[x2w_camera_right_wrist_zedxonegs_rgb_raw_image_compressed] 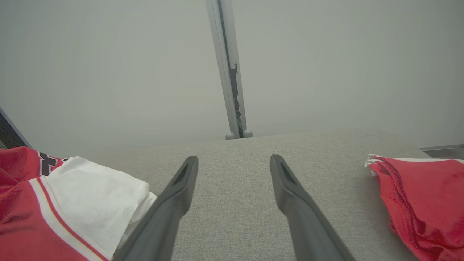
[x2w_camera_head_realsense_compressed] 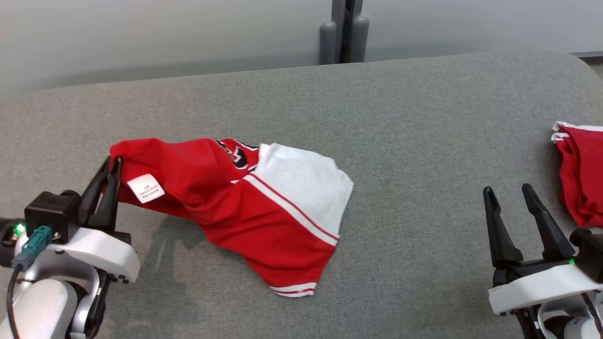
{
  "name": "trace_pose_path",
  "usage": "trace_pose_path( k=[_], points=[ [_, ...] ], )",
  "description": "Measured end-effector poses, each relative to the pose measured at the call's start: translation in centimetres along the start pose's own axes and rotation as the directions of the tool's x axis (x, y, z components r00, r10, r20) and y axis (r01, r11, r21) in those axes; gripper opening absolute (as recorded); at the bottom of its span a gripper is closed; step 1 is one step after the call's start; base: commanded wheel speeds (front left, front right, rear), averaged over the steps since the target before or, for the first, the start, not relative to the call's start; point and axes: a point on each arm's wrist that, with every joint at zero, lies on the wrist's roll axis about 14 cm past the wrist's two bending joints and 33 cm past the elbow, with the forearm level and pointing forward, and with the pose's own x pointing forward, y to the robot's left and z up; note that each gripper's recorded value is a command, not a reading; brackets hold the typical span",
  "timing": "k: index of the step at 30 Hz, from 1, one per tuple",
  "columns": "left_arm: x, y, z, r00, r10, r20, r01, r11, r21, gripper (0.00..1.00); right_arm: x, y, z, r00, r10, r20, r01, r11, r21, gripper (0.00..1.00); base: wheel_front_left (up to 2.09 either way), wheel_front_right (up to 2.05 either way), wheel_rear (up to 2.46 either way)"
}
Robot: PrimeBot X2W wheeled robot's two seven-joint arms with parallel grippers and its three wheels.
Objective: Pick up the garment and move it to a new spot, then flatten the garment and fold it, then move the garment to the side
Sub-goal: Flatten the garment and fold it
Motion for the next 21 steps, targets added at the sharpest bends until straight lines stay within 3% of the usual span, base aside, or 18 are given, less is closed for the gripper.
trace_pose_path(
  k=[4, 7, 12, 20, 21],
  points=[
    [-0.5, -0.1, 3.6, 0.996, -0.013, 0.092, 0.005, 0.996, 0.090, 0.00, 0.0, 0.3, 0.2, 1.000, 0.009, 0.007, -0.009, 1.000, 0.001, 1.00, 0.00, 0.00, 0.00],
    [-1.4, -1.9, 3.6, 0.994, -0.062, 0.085, 0.054, 0.994, 0.096, 0.00, 0.0, 0.3, 0.2, 1.000, 0.010, 0.008, -0.010, 1.000, 0.002, 1.00, 0.00, 0.00, 0.00],
    [-3.3, -4.0, -1.7, 0.992, -0.095, -0.081, 0.096, 0.995, 0.002, 0.00, 0.0, 0.2, 0.0, 1.000, 0.007, 0.003, -0.007, 1.000, 0.009, 1.00, 0.00, 0.00, 0.00],
    [-5.7, -4.0, -9.4, 0.959, -0.086, -0.271, 0.047, 0.988, -0.147, 0.00, 0.4, 0.6, -0.4, 1.000, 0.018, -0.009, -0.018, 1.000, 0.011, 1.00, 0.00, 0.00, 0.00],
    [-5.7, -3.9, -9.6, 0.960, -0.078, -0.270, 0.036, 0.987, -0.158, 0.07, 0.4, 0.6, -0.4, 1.000, 0.020, -0.010, -0.019, 1.000, 0.010, 1.00, 0.00, 0.00, 0.00]
  ],
)
